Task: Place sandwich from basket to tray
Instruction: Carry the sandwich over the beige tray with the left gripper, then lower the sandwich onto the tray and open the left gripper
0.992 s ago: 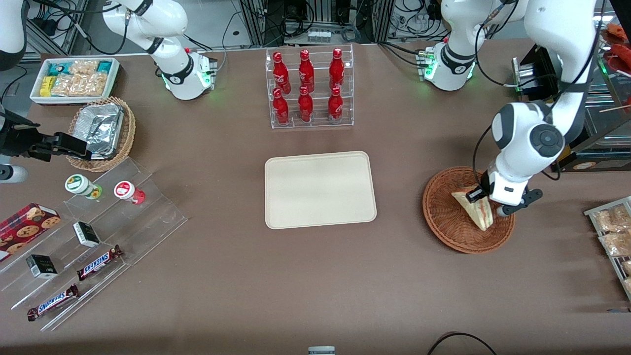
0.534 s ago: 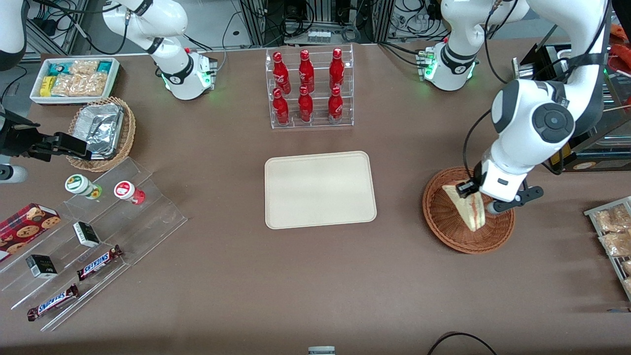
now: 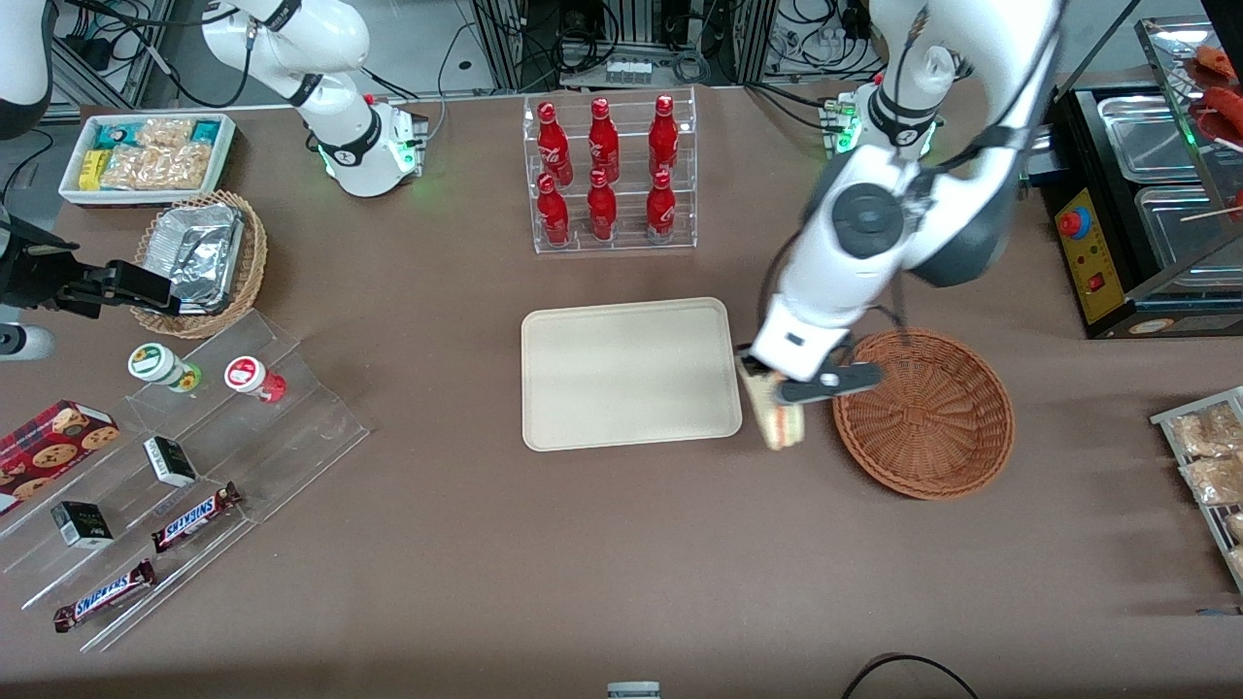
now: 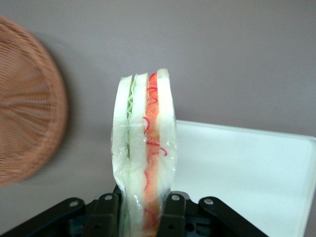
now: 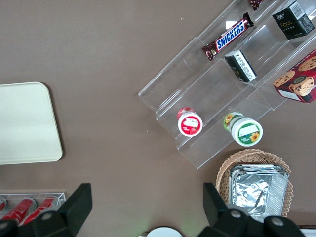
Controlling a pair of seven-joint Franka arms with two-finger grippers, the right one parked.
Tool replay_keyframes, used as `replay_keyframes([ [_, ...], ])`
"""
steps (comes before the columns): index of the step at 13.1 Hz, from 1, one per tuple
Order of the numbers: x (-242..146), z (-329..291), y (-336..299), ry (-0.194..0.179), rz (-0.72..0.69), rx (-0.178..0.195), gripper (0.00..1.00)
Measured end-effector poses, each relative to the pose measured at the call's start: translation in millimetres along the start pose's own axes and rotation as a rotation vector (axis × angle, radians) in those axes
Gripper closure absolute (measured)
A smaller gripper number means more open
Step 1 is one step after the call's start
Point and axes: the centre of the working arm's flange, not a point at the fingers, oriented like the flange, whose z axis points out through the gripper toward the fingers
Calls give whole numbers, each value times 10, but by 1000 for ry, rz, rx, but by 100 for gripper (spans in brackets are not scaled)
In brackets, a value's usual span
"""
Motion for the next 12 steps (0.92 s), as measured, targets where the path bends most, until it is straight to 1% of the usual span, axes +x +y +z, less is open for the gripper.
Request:
replay_keyframes([
  [5,-299,693,870,-56,27,11,73],
  [6,-366,843,1013,-60,37,20,73],
  [9,-637,1235,1295,-49,67,78,73],
  [12,-864,1414,1424,-60,99,100,73],
])
